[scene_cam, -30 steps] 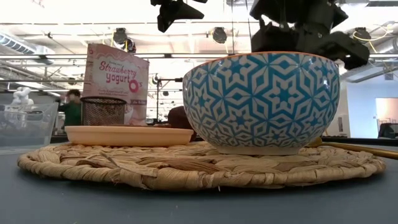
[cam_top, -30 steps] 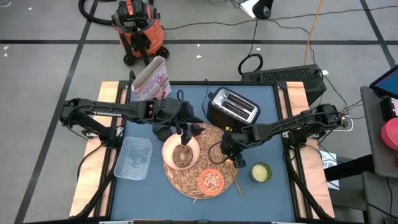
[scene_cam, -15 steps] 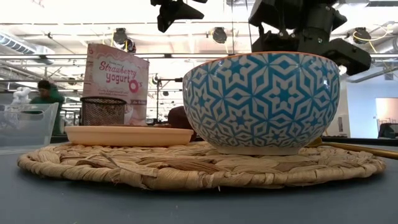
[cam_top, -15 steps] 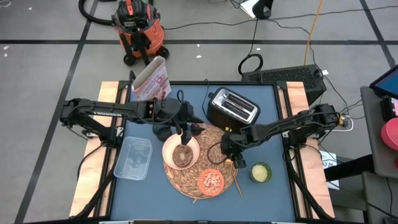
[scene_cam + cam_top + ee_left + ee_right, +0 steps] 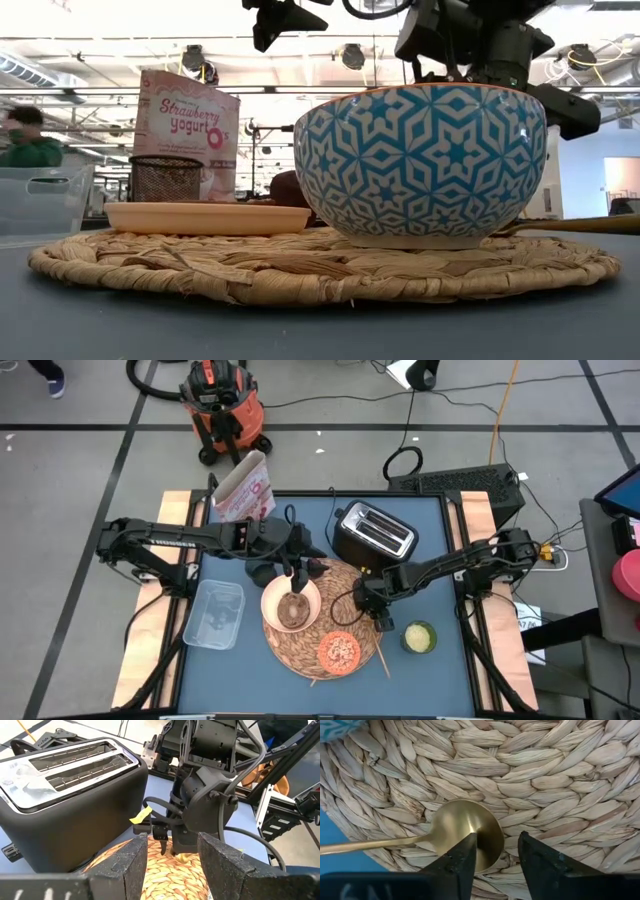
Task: Arrange a breakfast setting
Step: Put the gold spoon on the placemat beside the orange bowl
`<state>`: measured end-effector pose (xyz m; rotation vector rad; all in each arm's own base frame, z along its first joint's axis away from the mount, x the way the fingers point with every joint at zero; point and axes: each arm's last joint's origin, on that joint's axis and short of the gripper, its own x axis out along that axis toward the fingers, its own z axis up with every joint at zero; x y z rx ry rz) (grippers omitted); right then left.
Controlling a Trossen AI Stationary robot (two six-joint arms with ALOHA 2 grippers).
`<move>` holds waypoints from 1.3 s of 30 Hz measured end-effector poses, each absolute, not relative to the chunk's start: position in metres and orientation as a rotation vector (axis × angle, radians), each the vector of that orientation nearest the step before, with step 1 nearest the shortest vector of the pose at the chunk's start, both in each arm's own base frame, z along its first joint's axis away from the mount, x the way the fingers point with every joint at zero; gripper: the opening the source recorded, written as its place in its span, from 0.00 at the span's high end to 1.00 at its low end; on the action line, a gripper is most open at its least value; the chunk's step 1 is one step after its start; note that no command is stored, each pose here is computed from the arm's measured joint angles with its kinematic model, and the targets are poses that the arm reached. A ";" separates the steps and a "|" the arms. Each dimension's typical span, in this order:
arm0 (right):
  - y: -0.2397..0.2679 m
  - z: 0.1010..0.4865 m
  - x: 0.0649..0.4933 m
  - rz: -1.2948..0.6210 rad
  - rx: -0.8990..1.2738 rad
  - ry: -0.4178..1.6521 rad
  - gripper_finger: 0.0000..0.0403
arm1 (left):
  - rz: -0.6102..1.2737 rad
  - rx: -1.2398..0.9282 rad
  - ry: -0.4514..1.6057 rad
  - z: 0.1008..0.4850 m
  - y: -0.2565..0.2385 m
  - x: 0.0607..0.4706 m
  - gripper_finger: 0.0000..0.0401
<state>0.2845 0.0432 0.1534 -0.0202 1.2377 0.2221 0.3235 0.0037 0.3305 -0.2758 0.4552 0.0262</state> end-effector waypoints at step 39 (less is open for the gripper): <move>0.044 0.153 0.282 -0.040 0.415 1.298 0.93 | 0.030 -0.281 0.471 0.329 0.004 0.323 0.55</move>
